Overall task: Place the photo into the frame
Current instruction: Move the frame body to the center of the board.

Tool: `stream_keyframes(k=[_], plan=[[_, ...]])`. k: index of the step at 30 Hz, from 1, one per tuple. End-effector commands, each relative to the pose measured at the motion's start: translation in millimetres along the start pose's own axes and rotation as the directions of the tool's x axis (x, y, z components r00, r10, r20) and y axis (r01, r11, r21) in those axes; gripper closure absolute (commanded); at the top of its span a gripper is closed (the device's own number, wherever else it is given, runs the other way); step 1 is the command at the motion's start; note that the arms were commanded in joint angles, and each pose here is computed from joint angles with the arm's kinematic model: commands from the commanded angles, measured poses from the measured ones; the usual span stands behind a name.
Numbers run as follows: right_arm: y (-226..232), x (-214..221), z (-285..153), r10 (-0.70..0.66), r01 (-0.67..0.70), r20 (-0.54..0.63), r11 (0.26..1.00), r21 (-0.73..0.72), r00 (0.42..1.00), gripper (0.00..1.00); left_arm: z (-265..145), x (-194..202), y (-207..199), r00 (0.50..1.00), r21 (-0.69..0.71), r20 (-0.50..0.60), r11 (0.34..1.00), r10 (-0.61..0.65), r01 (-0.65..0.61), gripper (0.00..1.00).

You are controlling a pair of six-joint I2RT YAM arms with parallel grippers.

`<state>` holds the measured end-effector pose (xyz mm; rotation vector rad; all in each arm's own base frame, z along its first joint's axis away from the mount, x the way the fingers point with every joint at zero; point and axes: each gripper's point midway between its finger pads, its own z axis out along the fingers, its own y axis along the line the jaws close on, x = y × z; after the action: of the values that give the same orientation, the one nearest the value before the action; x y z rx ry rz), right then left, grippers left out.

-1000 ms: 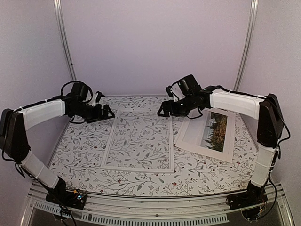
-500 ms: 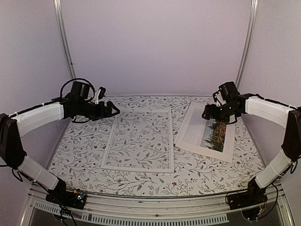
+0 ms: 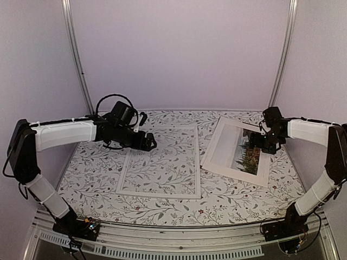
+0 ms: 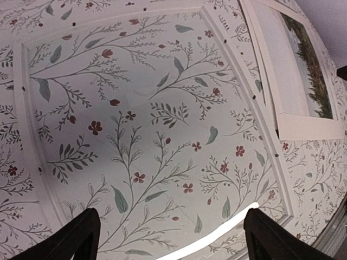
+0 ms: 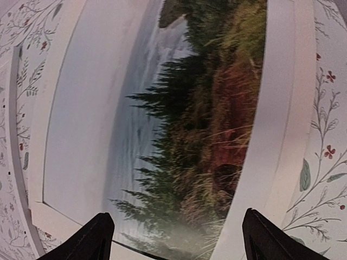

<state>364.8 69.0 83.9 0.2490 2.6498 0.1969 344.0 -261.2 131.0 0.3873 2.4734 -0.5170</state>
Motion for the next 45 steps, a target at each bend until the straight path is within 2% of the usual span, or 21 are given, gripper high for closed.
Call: stream_keyframes(k=[1,5,9,14,19,26,30,34,38,45], plan=[[-55.9,0.1,3.0,0.12,-0.121,0.019,0.988,0.095,0.993,0.15,10.6,4.4,-29.6,0.998,0.011,0.005,0.998,0.057,-0.057,0.05],[-95.9,2.5,11.2,0.195,-0.197,0.029,0.967,0.158,0.98,0.16,20.5,14.1,-45.4,0.996,0.018,-0.018,0.996,0.091,-0.091,0.06],[-111.5,6.3,24.7,0.225,-0.225,0.013,0.962,0.156,0.974,0.21,25.9,18.8,-55.0,0.993,0.023,-0.034,0.993,0.116,-0.116,0.06],[-106.5,12.9,40.8,0.23,-0.225,-0.028,0.968,0.108,0.973,0.29,32.4,23.6,-65.0,0.989,0.039,-0.052,0.99,0.138,-0.136,0.07],[-100.5,21.4,48.1,0.236,-0.233,-0.046,0.97,0.066,0.971,0.32,41.1,26.0,-76.6,0.985,0.056,-0.065,0.986,0.159,-0.155,0.07],[-106.0,39.0,54.0,0.238,-0.23,-0.072,0.968,0.099,0.969,0.45,55.3,27.8,-112.3,0.973,0.083,-0.059,0.972,0.223,-0.218,0.07],[-110.3,42.1,52.2,0.236,-0.226,-0.065,0.966,0.124,0.97,0.55,70.1,36.6,-135.4,0.959,0.034,-0.067,0.962,0.274,-0.273,0.07],[-110.0,45.3,50.6,0.236,-0.226,-0.066,0.966,0.124,0.97,0.6,91.3,48.8,-154.5,0.948,-0.021,-0.094,0.951,0.306,-0.309,0.06],[-109.7,46.3,47.4,0.235,-0.227,-0.063,0.966,0.123,0.97,0.63,118.2,64.3,-165.2,0.93,-0.108,-0.136,0.928,0.342,-0.357,0.06],[-104.5,43.7,43.9,0.226,-0.22,-0.058,0.971,0.095,0.972,0.64,137.1,76.3,-165.3,0.9,-0.208,-0.18,0.879,0.397,-0.429,0.05]])
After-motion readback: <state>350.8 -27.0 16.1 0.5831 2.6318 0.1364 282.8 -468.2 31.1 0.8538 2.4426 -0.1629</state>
